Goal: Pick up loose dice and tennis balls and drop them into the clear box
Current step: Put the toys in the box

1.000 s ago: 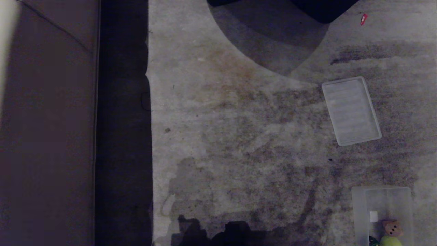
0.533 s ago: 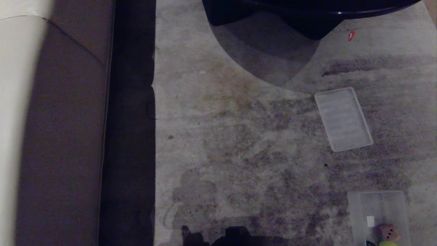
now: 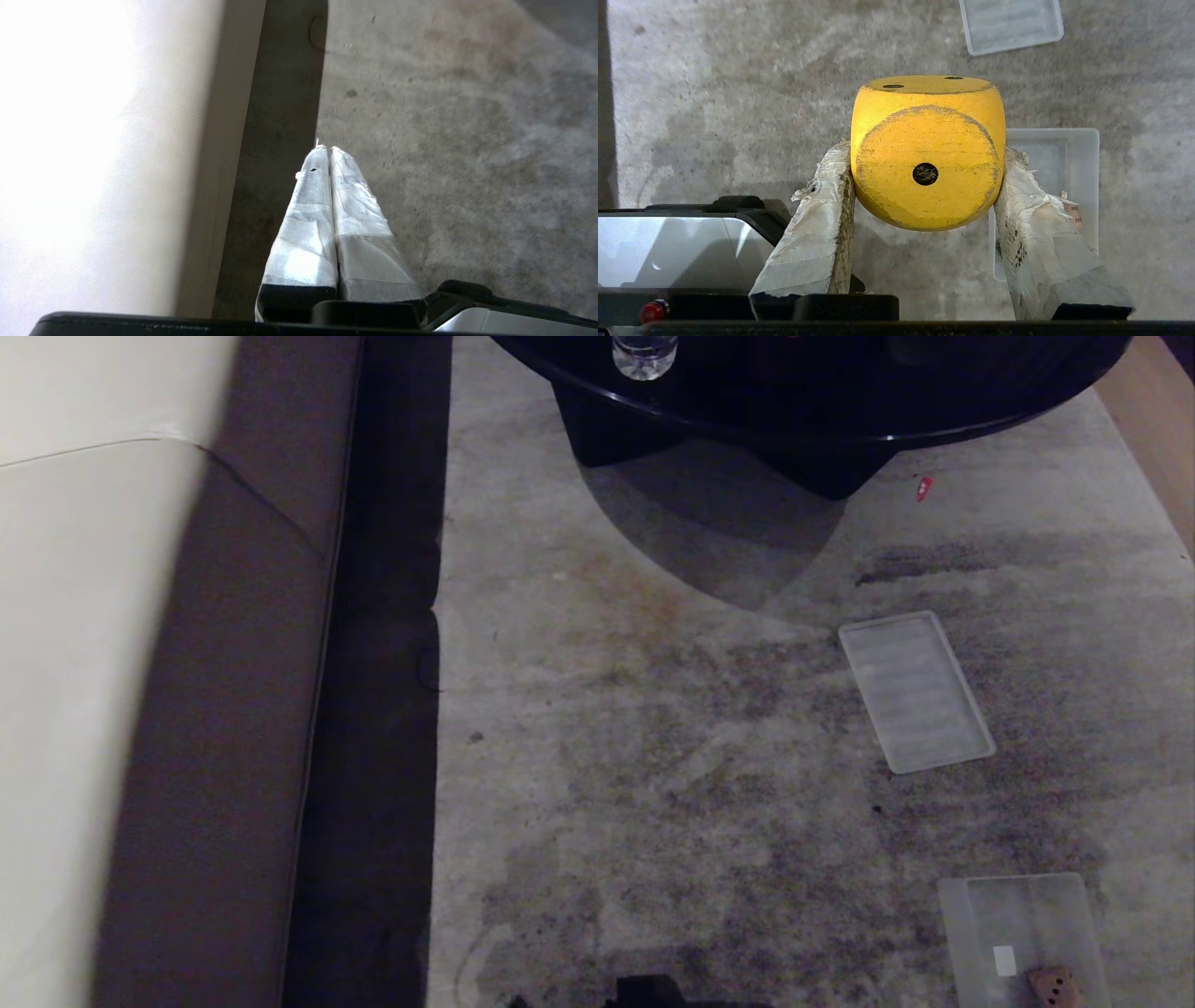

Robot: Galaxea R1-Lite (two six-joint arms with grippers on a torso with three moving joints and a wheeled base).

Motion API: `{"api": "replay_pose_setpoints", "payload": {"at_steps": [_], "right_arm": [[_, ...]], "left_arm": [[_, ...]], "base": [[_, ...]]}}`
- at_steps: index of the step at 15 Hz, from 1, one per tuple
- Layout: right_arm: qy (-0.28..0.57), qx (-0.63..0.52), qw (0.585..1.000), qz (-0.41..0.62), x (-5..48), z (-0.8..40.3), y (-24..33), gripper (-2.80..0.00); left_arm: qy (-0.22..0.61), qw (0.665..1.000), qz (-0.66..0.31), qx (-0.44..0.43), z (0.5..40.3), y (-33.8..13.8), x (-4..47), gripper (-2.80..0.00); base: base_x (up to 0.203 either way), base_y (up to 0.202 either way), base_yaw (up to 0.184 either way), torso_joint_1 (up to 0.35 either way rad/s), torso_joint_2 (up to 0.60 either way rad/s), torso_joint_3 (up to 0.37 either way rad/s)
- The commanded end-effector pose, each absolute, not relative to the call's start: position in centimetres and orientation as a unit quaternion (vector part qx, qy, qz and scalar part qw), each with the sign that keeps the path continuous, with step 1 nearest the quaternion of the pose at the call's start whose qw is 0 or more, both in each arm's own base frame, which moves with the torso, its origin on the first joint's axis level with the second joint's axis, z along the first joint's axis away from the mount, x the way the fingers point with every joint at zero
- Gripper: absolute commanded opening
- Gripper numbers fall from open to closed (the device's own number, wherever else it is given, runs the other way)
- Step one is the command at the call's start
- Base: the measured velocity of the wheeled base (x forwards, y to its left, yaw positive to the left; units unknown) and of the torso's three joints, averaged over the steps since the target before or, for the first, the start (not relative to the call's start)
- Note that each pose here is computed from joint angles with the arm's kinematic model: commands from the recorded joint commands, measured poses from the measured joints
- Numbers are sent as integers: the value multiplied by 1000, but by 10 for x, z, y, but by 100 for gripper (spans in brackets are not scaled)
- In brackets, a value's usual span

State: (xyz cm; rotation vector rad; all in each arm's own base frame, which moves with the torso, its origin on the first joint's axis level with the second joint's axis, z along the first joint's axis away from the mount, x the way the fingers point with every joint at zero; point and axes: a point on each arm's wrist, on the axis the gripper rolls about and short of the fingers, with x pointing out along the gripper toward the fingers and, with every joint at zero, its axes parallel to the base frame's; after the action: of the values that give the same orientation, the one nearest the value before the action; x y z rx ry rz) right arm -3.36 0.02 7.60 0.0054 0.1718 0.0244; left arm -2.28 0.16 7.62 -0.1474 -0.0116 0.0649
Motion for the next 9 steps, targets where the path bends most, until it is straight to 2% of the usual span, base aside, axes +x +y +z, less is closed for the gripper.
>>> {"api": "replay_pose_setpoints", "payload": {"at_steps": [1, 9], "right_arm": [[87, 3, 996, 12, -33, 76, 0, -280], [87, 3, 996, 12, -33, 76, 0, -280]], "left_arm": [[-6, 997, 33, -74, 76, 2, -23, -280], [-6, 997, 32, -75, 76, 2, -23, -280]], "base": [[0, 0, 0, 5, 1, 206], [0, 0, 0, 3, 2, 205]]}}
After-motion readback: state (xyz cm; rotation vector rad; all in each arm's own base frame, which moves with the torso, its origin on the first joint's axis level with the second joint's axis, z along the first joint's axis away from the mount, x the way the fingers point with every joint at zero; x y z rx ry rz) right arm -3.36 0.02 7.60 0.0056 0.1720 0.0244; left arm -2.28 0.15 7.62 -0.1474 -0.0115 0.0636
